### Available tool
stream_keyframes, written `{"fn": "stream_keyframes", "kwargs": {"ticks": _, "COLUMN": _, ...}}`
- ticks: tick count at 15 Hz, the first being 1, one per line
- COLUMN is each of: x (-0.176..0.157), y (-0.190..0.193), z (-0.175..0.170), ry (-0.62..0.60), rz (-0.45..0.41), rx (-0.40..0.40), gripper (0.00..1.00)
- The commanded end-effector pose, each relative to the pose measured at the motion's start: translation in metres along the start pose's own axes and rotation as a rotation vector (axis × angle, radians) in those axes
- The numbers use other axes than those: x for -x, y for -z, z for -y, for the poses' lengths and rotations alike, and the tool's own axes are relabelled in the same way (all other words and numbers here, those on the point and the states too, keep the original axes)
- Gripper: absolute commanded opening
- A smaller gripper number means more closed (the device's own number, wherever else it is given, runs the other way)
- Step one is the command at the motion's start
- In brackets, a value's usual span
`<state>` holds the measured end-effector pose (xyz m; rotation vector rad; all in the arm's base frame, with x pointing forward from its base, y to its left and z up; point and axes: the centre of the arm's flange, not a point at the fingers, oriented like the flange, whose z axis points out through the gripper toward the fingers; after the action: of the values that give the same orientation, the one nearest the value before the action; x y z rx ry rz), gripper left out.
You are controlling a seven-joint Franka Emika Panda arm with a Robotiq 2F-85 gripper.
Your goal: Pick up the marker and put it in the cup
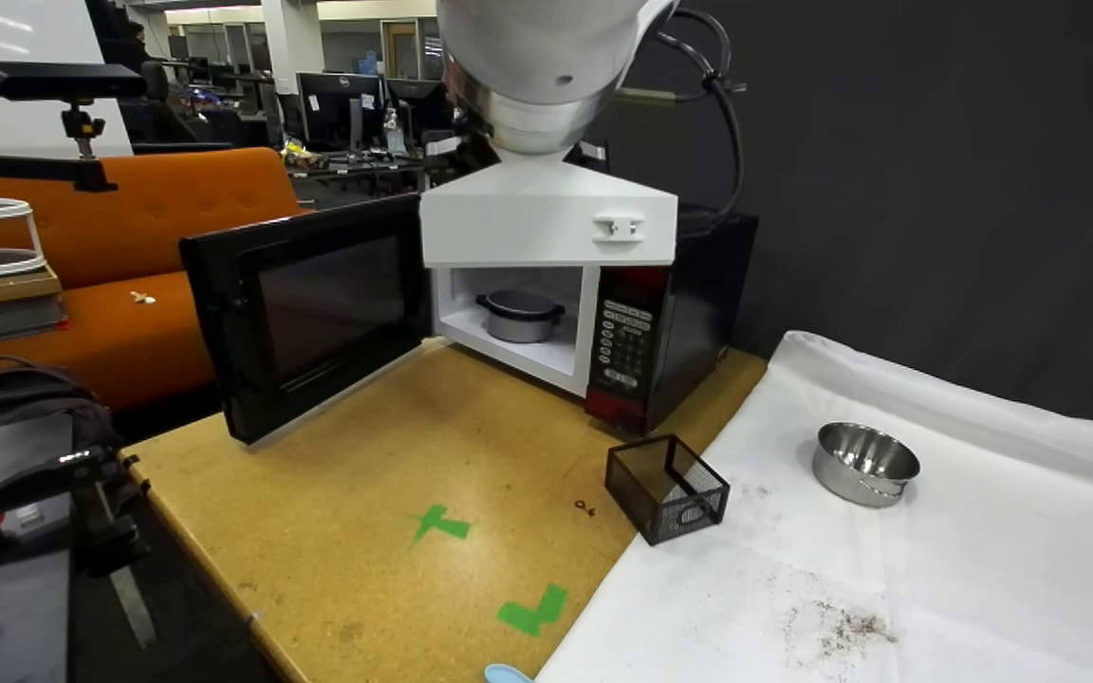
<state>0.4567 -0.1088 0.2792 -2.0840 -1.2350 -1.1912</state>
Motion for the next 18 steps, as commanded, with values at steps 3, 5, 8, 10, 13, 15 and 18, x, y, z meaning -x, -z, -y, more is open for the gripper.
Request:
{"fn": "stream_keyframes", "kwargs": {"ticks": 3, "x": -0.059, "y": -0.035, "z": 0.012, "ry": 0.101, "rz": -0.113, "rx": -0.003, "gripper": 0.05}}
{"fn": "stream_keyframes", "kwargs": {"ticks": 5, "x": -0.084, "y": -0.054, "z": 0.014, "ry": 0.124, "rz": -0.145, "rx": -0.015, "gripper": 0.05}}
{"fn": "stream_keyframes", "kwargs": {"ticks": 8, "x": -0.118, "y": -0.079, "z": 0.01, "ry": 0.124, "rz": -0.203, "rx": -0.02, "gripper": 0.05}}
{"fn": "stream_keyframes", "kwargs": {"ticks": 10, "x": -0.134, "y": -0.096, "z": 0.007, "ry": 0.13, "rz": -0.224, "rx": -0.026, "gripper": 0.05}}
{"fn": "stream_keyframes", "kwargs": {"ticks": 13, "x": -0.151, "y": -0.124, "z": -0.004, "ry": 0.109, "rz": -0.244, "rx": -0.023, "gripper": 0.05}}
{"fn": "stream_keyframes", "kwargs": {"ticks": 15, "x": -0.156, "y": -0.143, "z": -0.016, "ry": 0.074, "rz": -0.255, "rx": -0.002, "gripper": 0.05}}
{"fn": "stream_keyframes", "kwargs": {"ticks": 18, "x": -0.163, "y": -0.17, "z": -0.027, "ry": 0.021, "rz": -0.281, "rx": 0.019, "gripper": 0.05}}
